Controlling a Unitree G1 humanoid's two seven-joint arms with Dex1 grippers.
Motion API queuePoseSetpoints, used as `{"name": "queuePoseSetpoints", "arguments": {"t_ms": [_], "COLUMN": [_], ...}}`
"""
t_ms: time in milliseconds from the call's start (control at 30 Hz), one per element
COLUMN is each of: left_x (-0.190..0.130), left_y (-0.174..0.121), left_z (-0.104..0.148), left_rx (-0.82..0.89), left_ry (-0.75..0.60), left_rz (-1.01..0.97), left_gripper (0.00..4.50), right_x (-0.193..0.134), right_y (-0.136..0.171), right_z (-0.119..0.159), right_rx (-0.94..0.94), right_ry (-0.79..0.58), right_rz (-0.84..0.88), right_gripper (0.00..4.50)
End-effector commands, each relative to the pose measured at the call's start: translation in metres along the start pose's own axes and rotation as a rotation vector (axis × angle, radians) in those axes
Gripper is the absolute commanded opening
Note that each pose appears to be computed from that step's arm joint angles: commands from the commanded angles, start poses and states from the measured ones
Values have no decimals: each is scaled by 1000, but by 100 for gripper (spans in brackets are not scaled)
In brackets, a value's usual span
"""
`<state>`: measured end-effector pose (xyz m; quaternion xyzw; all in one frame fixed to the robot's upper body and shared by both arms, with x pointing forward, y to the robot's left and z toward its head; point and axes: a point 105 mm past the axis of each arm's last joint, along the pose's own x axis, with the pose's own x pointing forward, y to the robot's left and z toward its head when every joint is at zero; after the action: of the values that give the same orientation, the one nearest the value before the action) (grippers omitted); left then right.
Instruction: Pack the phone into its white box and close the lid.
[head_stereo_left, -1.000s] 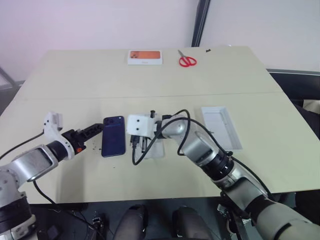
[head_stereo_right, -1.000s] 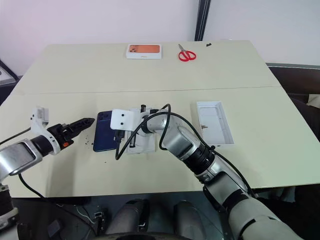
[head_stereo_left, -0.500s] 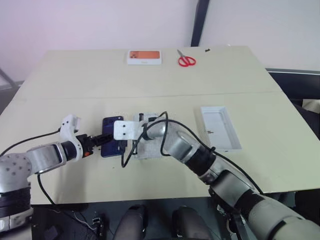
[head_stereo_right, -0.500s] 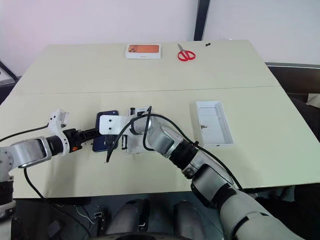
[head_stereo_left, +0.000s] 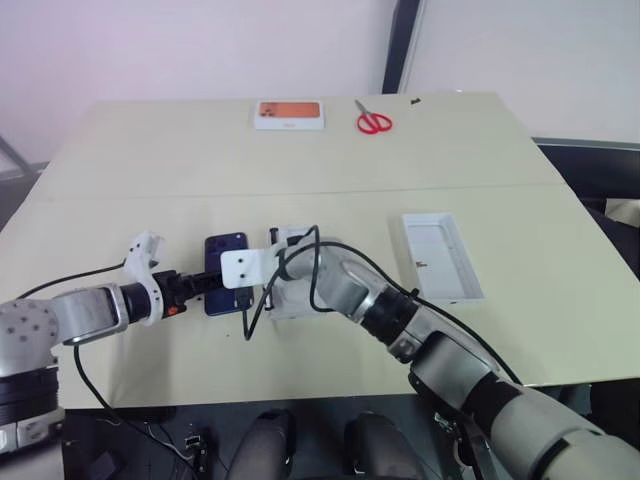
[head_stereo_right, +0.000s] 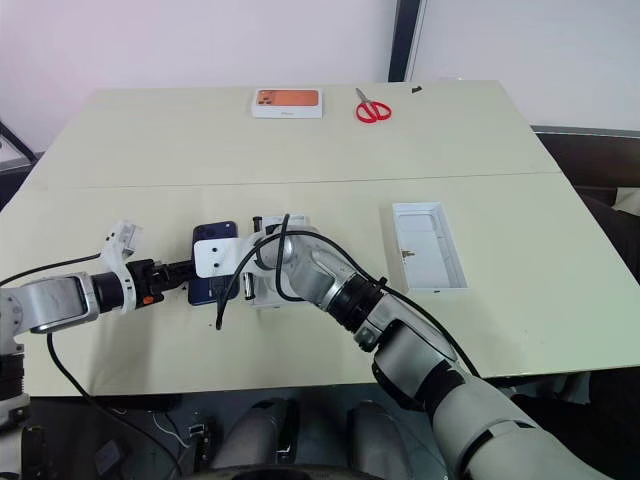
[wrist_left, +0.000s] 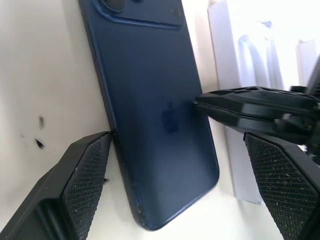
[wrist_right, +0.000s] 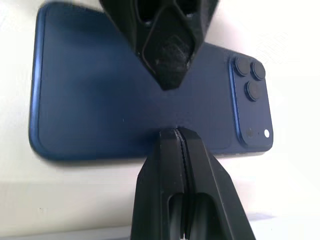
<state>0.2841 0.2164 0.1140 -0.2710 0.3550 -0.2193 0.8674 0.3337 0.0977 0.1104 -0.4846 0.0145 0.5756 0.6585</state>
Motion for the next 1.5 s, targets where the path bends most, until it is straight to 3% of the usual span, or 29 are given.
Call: {"name": "queuePoseSetpoints", "arguments": {"t_ms": [33,400,667,1500], "left_x": [7,9,0,4], "left_y": [-9,-10,-3,-14], "left_z": [-17,-13,-7,-13], "left_rx": [-40,-103,-118,-133], "left_ry": [70,15,-33,-32], "left_rz": [-69,-71,-33,-60], "left_gripper": [445,445,445,445], "right_x": [3,1,-24,5], "right_y": [6,-2,-30,-7], "right_z": [12,5,-17,-11], "right_rx": [-5,-9,-135,-318], "right_ry": [-52,-38,77,81], "right_rz": [29,-15,-98,1], "right_gripper": [0,0,0,0]}}
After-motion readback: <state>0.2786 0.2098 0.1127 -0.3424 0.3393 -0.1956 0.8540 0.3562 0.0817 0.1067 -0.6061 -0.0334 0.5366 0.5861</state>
